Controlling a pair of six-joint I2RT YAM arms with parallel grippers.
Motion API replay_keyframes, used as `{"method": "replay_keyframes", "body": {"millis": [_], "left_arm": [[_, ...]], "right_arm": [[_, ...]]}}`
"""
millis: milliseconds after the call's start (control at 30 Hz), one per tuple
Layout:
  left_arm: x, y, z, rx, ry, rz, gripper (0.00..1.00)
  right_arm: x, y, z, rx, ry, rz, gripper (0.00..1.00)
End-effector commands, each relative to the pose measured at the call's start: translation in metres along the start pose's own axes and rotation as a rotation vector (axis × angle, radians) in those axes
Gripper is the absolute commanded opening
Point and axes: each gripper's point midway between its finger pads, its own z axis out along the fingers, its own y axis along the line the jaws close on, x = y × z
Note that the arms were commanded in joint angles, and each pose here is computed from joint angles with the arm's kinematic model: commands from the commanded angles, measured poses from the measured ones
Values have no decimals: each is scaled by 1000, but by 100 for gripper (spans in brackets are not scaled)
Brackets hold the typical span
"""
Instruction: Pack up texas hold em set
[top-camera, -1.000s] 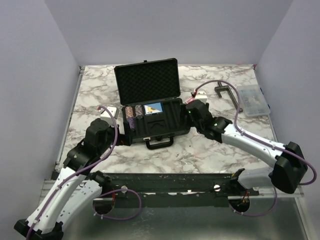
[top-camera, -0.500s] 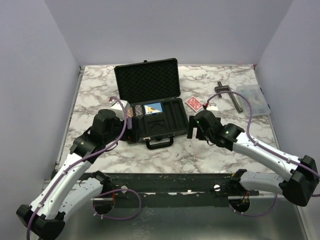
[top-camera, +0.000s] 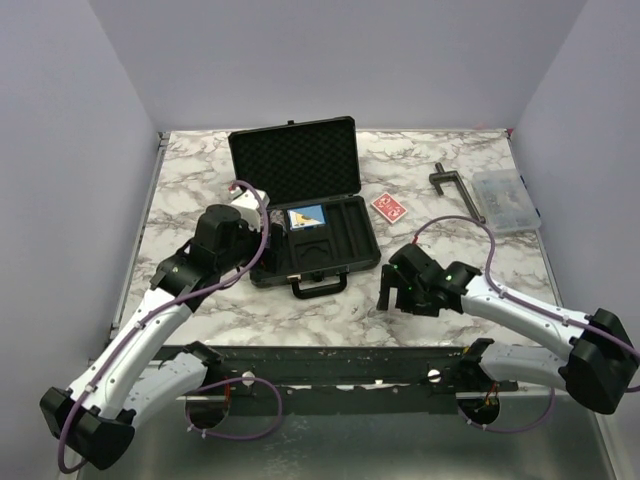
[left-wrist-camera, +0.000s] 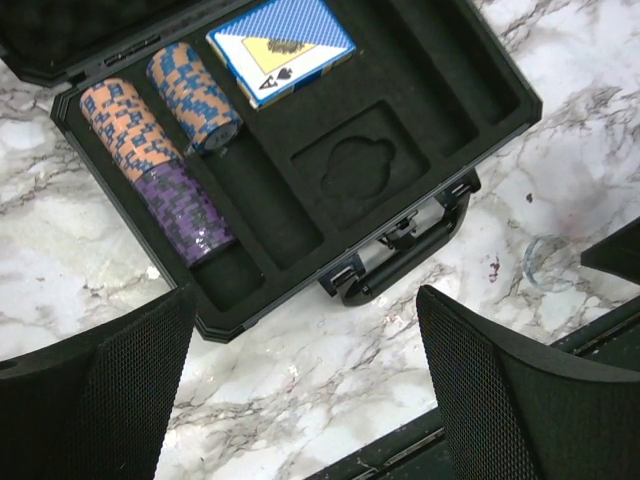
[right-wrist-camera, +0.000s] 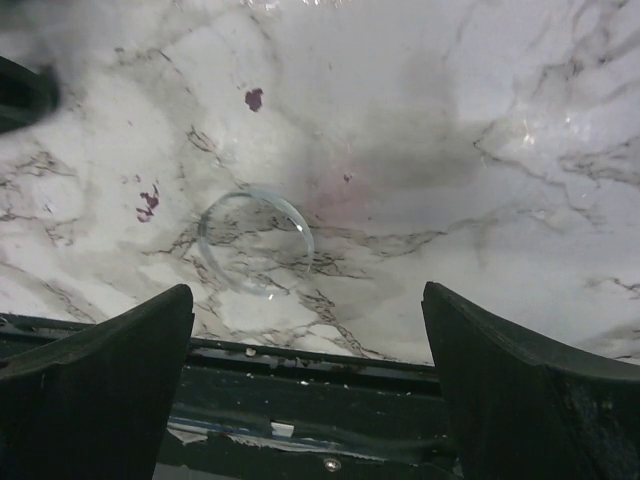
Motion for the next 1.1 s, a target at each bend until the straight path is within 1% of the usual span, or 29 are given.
{"method": "replay_keyframes", "body": {"millis": [0,233,300,467,500,833,867,1067], "left_arm": [[2,9,-6,-39,-43,16,90],[3,14,-10,-62,-62,14,90],[4,13,-10,-60,-62,13,90],[3,14,-12,-62,-70,11,90],[3,14,-12,-63,-71,12,90],[4,14,-13,-62,-75,10,90],[4,14,-13,-62,-76,11,90],[3,14,-14,-63,-80,10,90]], "right_arm": [[22,1,-2,-27,90,41,100],[28,6,10,-6,139,-2,99],[29,7,13,4,146,-16,95],[29,13,18,11,156,-29,90],[30,14,19,9,159,-32,88],[32,25,29,44,168,-89,87],[32,26,30,44,169,-95,84],[37,31,36,69,180,-137,75]]}}
